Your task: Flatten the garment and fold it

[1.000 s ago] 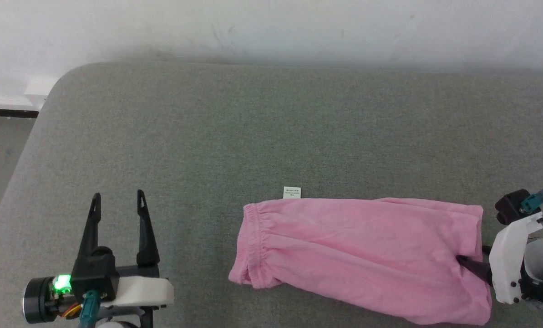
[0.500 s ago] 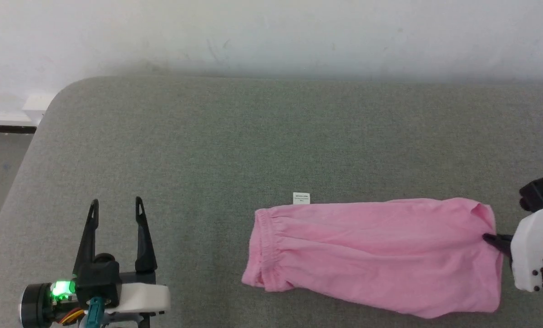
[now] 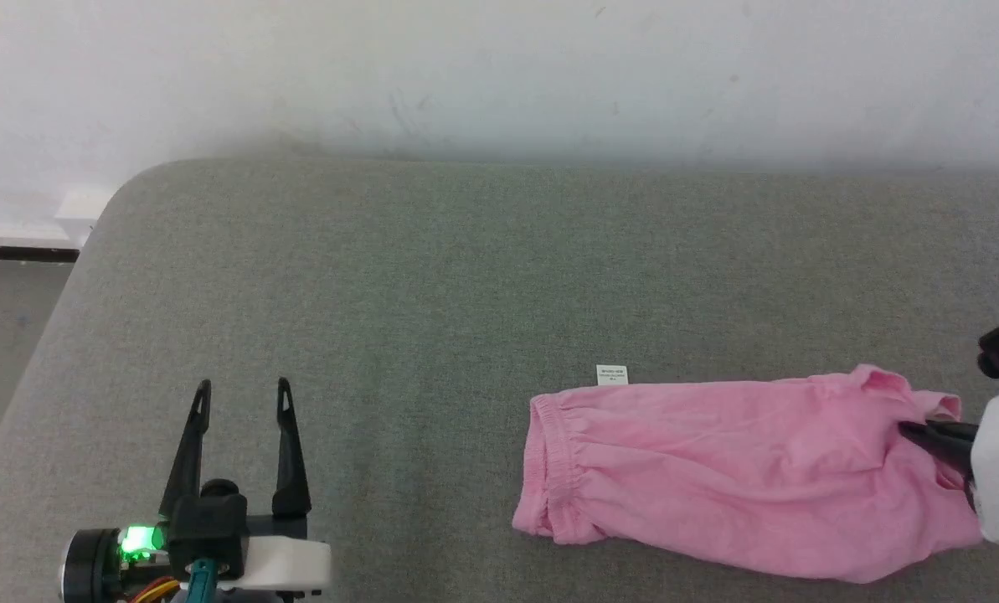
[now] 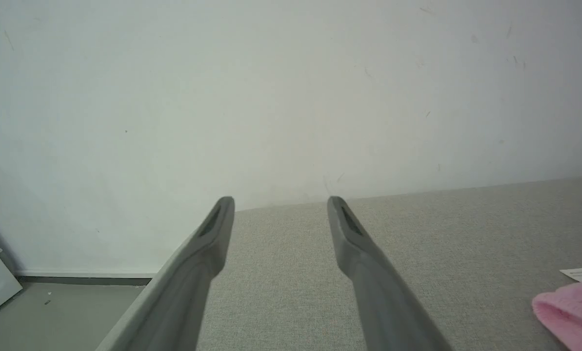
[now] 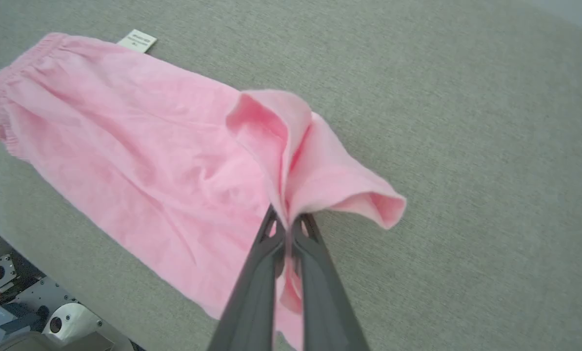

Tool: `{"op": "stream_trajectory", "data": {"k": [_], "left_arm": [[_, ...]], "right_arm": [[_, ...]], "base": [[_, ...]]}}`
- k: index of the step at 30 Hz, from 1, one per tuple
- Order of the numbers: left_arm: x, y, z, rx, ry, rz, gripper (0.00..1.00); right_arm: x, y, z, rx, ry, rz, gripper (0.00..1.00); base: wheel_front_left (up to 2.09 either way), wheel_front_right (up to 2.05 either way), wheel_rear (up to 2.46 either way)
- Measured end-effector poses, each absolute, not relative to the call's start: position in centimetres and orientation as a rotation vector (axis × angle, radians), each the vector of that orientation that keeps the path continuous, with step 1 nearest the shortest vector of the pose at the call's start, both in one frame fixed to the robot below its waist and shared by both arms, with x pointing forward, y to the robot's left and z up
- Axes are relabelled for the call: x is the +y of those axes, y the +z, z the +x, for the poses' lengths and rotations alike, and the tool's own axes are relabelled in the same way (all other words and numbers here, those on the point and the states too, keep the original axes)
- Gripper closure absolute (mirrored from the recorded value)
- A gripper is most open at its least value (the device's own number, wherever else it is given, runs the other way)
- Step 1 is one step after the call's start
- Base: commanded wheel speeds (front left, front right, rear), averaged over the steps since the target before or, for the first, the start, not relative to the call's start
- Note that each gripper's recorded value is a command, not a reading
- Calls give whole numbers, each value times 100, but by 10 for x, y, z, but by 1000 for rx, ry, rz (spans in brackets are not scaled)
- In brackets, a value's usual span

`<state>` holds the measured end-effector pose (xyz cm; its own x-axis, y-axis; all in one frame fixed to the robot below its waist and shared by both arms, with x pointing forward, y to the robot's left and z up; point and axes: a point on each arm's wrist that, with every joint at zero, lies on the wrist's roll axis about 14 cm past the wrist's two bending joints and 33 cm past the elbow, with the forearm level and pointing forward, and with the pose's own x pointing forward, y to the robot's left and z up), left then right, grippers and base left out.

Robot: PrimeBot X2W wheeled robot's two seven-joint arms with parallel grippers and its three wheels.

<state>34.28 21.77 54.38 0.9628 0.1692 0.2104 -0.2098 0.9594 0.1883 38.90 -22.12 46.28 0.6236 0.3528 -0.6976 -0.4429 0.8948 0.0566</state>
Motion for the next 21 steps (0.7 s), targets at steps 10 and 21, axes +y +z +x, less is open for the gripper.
{"op": "stream_trajectory", "data": {"k": [10,21], "left_arm": [[209,539,346,-179,173,199,0],[210,536,360,-167,187,187,0]], "right_arm": [[-103,494,375,693,823,-173,100],[-4,469,387,746,1039,-224,100]], "base": [[0,0,0],[0,0,0]]}}
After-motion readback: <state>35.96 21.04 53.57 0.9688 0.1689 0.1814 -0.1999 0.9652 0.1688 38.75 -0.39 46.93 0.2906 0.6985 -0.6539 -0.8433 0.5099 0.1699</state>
